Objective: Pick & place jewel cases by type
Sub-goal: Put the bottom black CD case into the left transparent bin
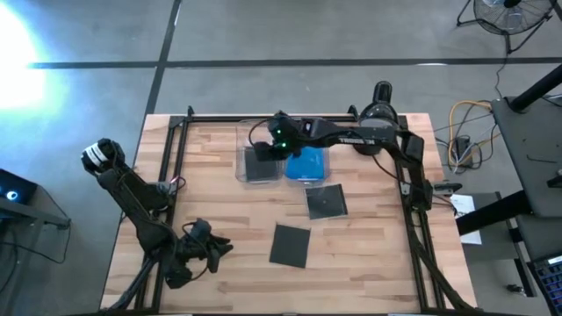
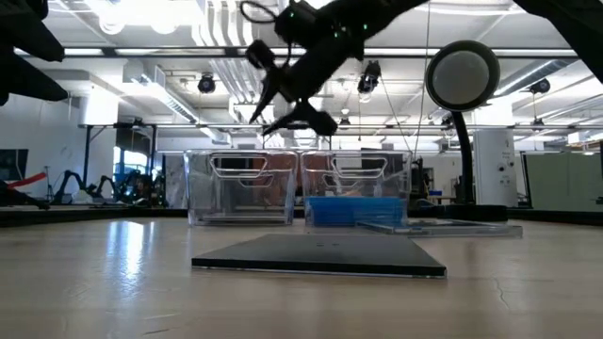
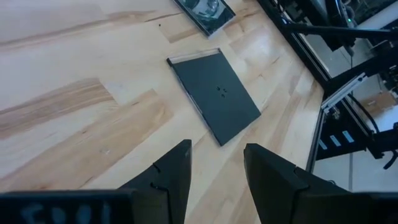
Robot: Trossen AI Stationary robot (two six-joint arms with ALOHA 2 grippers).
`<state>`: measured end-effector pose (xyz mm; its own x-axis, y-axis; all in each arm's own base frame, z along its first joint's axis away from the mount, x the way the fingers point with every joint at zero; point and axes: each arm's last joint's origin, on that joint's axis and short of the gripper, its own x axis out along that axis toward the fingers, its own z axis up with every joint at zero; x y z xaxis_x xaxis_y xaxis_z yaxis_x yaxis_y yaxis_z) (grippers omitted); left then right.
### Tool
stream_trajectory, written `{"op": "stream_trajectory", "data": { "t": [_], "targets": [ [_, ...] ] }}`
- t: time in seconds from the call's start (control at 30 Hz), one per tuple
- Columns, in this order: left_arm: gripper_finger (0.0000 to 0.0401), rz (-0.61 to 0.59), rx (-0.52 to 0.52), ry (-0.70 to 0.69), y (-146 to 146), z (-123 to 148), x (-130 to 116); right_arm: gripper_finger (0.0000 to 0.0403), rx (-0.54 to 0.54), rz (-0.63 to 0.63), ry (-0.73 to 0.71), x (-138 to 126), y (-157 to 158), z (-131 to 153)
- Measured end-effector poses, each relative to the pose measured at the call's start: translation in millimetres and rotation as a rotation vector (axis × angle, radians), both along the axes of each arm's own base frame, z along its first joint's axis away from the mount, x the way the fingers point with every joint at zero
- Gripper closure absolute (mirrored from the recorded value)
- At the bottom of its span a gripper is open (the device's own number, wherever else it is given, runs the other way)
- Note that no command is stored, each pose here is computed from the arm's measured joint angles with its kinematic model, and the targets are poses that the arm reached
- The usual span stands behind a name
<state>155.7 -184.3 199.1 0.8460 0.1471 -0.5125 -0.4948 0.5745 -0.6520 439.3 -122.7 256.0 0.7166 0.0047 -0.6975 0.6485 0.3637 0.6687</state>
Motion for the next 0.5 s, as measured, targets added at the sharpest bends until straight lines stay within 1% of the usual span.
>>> {"op": "stream_trajectory", "data": {
  "t": [0.07,0.13,0.2,0.23,0.27,0.3,0.33,0.4,0.43,0.5],
  "targets": [
    [0.0273,0.0,-0.001,0.001,0.1,-0.1,0.1,0.0271,-0.096,0.053,-0.004,-2.0,3.2,21.4],
    [0.0273,0.0,-0.001,0.001,0.1,-0.1,0.0,0.0257,-0.273,0.13,-0.034,-7.4,13.2,58.0],
    [0.0273,0.0,-0.002,0.0,0.1,0.0,0.1,0.0249,-0.471,0.221,-0.024,-18.6,36.7,95.9],
    [0.0273,0.002,0.0,0.0,0.4,-0.1,0.3,0.0247,-0.533,0.25,0.007,-25.4,51.8,109.2],
    [0.0273,0.006,0.0,0.001,1.1,-0.2,1.0,0.0246,-0.561,0.272,0.049,-32.6,67.0,117.6],
    [0.0273,0.012,0.001,0.001,2.0,-0.6,2.2,0.0246,-0.556,0.306,0.095,-38.9,81.2,120.3],
    [0.0273,0.018,0.006,0.004,3.3,-1.3,3.6,0.0246,-0.515,0.342,0.145,-44.0,94.5,118.3],
    [0.0273,0.019,0.028,0.023,7.2,-3.5,7.8,0.0246,-0.379,0.411,0.264,-53.6,119.5,106.0],
    [0.0273,0.017,0.037,0.039,10.2,-4.8,11.0,0.0246,-0.335,0.43,0.321,-57.5,132.8,98.5],
    [0.0273,0.009,0.047,0.069,18.9,-8.3,20.6,0.0246,-0.305,0.465,0.419,-65.3,161.3,83.8]
  ]
}}
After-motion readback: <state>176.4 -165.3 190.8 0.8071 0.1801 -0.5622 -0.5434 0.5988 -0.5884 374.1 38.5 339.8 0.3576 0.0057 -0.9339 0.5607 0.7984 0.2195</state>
